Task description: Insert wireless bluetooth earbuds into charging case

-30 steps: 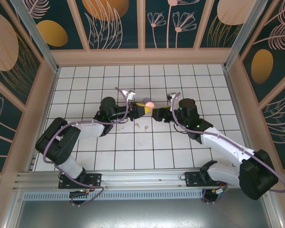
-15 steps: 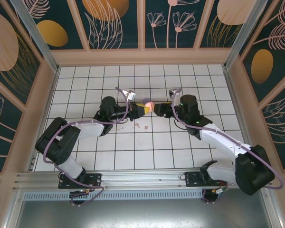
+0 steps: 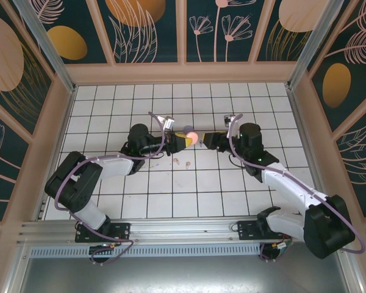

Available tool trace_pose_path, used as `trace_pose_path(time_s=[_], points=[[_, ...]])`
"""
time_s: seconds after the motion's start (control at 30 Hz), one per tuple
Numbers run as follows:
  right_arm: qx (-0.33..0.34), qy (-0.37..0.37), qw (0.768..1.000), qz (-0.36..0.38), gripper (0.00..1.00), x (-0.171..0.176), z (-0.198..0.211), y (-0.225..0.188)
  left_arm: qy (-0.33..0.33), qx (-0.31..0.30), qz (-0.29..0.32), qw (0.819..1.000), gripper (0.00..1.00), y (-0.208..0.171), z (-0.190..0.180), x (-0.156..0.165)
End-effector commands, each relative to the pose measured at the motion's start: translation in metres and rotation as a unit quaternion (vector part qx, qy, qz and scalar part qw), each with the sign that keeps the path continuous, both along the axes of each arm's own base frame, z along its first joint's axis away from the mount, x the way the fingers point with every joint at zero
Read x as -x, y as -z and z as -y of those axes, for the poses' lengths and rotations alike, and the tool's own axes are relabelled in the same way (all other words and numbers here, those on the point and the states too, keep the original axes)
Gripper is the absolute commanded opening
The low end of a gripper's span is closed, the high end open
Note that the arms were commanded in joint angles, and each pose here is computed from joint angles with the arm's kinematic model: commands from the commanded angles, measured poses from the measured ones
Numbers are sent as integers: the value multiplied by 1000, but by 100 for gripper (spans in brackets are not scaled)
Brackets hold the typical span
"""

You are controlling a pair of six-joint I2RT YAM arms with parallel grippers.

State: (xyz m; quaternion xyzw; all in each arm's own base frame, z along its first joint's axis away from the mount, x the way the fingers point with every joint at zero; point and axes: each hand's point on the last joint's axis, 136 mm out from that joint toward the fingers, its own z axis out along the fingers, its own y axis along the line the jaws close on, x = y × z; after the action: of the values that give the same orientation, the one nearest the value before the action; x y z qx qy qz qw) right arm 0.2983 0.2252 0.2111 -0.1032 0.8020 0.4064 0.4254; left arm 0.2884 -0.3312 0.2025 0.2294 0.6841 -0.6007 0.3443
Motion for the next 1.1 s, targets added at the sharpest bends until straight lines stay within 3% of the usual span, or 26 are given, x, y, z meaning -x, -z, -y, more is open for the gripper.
trace_pose_path(time_s=[0.0, 0.67, 1.07], points=[[-16, -52, 998, 27, 64, 12, -20, -31, 8, 17, 34, 999, 0, -21, 2, -1], [20, -46, 999, -4, 58, -4, -36, 9, 13, 25, 41, 999, 0, -31, 3, 0], [18, -11, 999, -33, 55, -12, -15, 36, 14, 30, 48, 998, 0, -39, 0, 6]])
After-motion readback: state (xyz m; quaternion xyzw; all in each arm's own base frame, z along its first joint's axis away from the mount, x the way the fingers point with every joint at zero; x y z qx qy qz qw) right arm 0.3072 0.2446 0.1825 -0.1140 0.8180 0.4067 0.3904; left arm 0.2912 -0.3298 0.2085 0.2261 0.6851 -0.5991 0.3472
